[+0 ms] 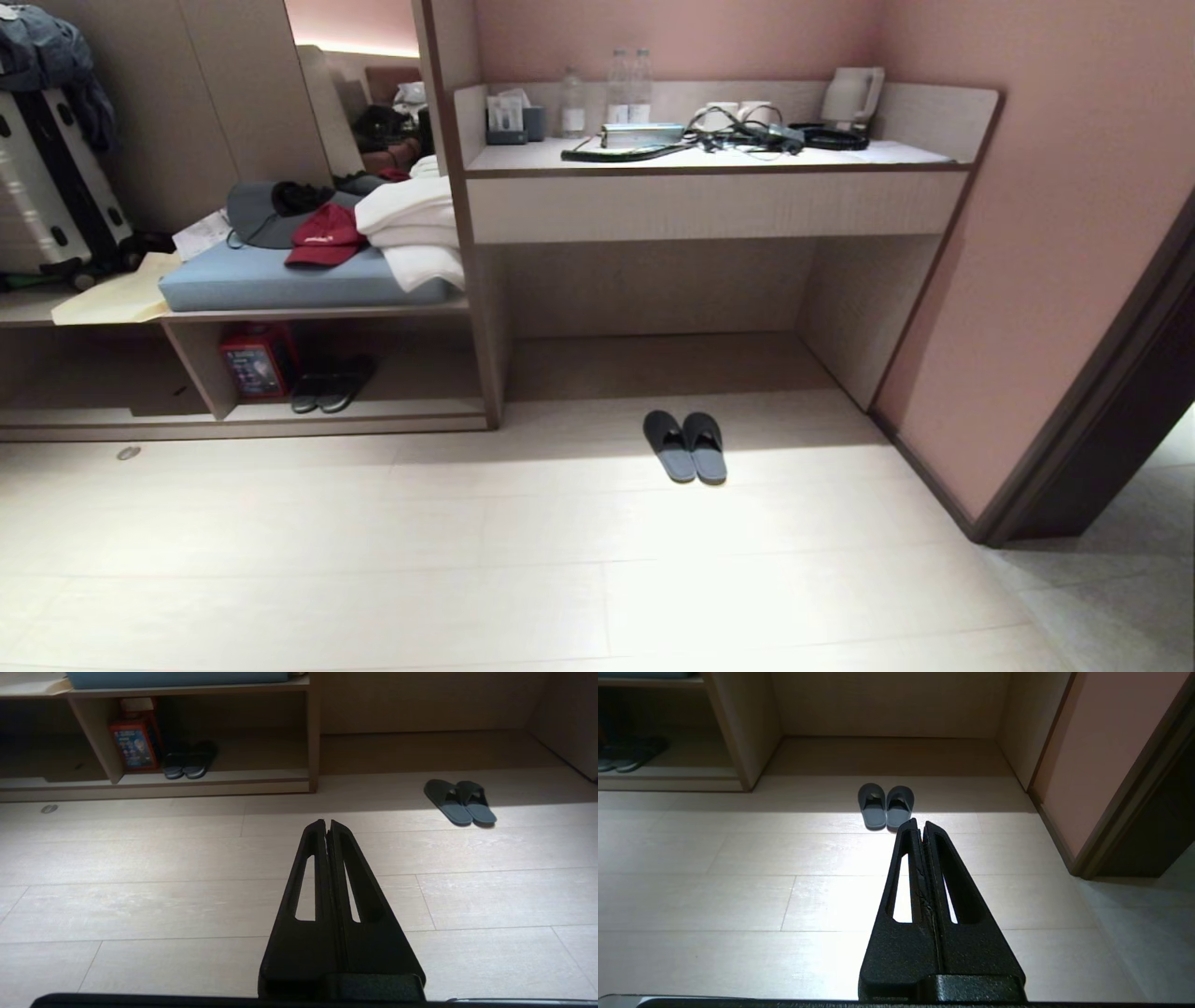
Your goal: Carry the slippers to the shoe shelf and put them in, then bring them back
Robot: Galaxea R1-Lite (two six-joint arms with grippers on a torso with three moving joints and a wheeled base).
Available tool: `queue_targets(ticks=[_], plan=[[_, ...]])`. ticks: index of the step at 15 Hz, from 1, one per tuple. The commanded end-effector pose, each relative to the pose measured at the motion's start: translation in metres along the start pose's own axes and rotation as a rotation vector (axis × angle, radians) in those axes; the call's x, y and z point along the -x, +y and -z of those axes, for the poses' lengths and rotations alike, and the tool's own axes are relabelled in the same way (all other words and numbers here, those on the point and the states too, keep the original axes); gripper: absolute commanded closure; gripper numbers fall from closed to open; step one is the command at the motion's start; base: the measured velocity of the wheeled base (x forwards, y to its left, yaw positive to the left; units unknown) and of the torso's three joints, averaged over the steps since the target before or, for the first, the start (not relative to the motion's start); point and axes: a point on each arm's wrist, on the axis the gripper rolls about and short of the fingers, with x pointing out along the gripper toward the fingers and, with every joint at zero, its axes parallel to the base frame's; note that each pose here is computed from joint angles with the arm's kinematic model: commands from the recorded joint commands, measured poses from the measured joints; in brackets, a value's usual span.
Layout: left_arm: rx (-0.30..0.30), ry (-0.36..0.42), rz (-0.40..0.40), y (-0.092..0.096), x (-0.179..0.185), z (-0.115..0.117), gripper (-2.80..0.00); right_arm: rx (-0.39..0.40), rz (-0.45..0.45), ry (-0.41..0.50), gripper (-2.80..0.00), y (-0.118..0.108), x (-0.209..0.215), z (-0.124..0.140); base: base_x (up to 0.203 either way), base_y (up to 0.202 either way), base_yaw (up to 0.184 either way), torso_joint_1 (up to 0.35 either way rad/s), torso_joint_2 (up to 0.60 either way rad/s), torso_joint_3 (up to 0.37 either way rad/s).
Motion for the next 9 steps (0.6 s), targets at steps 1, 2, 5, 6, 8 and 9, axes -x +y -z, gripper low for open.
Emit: queue_targets(ticks=[1,2,5,6,8,9], plan=[[0.002,0.001,-0.001,0.0000,-0.0001,0.0000,0.00,0.001,0.000,0.001,0.00,0.0000,-0.0001,0.0000,-0.001,0.083,0.000,0.005,0.00,0.003],[0.002,0.001,-0.002,0.0000,-0.0001,0.0000,0.00,0.000,0.001,0.001,0.00,0.0000,-0.0001,0.0000,-0.001,0.146,-0.002,0.002,0.00,0.006],[0.002,0.001,-0.002,0.0000,-0.0001,0.0000,0.00,0.000,0.000,0.001,0.00,0.0000,-0.0001,0.0000,0.000,0.194,-0.004,0.001,0.00,0.001],[0.002,0.001,-0.001,0.0000,-0.0001,0.0000,0.00,0.000,0.000,0.001,0.00,0.0000,-0.0001,0.0000,0.000,0.188,-0.004,0.001,0.00,0.002],[0.002,0.001,-0.002,0.0000,-0.0001,0.0000,0.00,0.000,0.000,0.001,0.00,0.0000,-0.0001,0.0000,0.000,0.194,-0.004,0.003,0.00,0.004],[0.002,0.001,-0.001,0.0000,-0.0001,0.0000,0.00,0.000,0.000,0.000,0.00,0.0000,-0.0001,-0.0001,0.000,0.197,-0.003,0.000,0.01,0.002]])
